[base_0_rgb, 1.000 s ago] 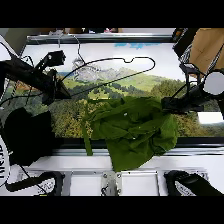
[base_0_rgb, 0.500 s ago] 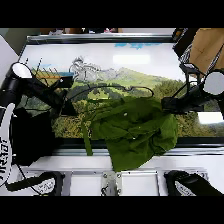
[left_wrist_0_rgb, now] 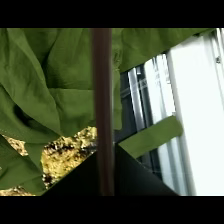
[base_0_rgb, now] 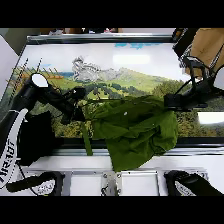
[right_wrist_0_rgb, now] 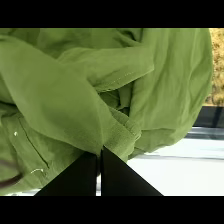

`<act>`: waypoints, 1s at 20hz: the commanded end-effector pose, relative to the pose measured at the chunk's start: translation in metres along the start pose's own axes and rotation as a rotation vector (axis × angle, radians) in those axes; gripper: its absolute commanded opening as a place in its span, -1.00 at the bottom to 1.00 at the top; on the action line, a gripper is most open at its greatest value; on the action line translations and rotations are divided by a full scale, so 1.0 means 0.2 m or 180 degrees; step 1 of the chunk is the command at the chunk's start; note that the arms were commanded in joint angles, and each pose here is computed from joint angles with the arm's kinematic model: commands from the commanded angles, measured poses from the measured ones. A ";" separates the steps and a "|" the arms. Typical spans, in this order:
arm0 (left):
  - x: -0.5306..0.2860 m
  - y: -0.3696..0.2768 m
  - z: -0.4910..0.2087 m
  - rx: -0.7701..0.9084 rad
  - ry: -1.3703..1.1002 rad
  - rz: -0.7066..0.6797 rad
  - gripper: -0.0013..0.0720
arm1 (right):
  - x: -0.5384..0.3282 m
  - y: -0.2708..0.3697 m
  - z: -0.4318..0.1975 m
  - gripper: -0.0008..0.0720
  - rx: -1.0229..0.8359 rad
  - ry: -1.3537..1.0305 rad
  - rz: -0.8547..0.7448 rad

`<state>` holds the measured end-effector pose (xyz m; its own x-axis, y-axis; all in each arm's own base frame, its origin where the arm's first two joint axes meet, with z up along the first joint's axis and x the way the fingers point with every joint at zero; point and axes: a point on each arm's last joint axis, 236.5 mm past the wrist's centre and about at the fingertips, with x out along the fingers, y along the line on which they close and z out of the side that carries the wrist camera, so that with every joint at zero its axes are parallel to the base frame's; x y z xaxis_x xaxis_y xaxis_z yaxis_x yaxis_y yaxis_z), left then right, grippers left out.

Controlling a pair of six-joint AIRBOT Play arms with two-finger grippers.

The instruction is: Fold the clothes and pants, and hang the long-sleeved shirts on hangers.

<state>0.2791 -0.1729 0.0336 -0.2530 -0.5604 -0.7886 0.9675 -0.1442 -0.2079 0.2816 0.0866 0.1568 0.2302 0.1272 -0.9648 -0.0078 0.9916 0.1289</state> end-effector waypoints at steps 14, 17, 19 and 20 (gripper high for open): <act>0.23 0.15 0.13 0.0024 -0.0189 0.0058 -0.93 | -0.20 0.13 -0.01 -0.95 -0.0153 -0.0092 0.0345; 0.25 0.13 0.15 0.0086 -0.0170 0.0009 -0.93 | -0.21 0.17 0.06 -0.95 -0.0242 -0.0301 0.0444; 0.26 0.12 0.16 0.0103 -0.0164 -0.0004 -0.93 | -0.21 0.18 0.11 -0.95 -0.0232 -0.0432 0.0468; 0.26 0.12 0.16 0.0102 -0.0169 -0.0005 -0.93 | -0.22 0.19 0.13 -0.95 -0.0230 -0.0483 0.0483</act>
<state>0.2909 -0.2289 0.0063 -0.2497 -0.6032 -0.7575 0.9683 -0.1611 -0.1909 0.2831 0.1119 0.2025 0.3111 0.2526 -0.9162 -0.1060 0.9672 0.2307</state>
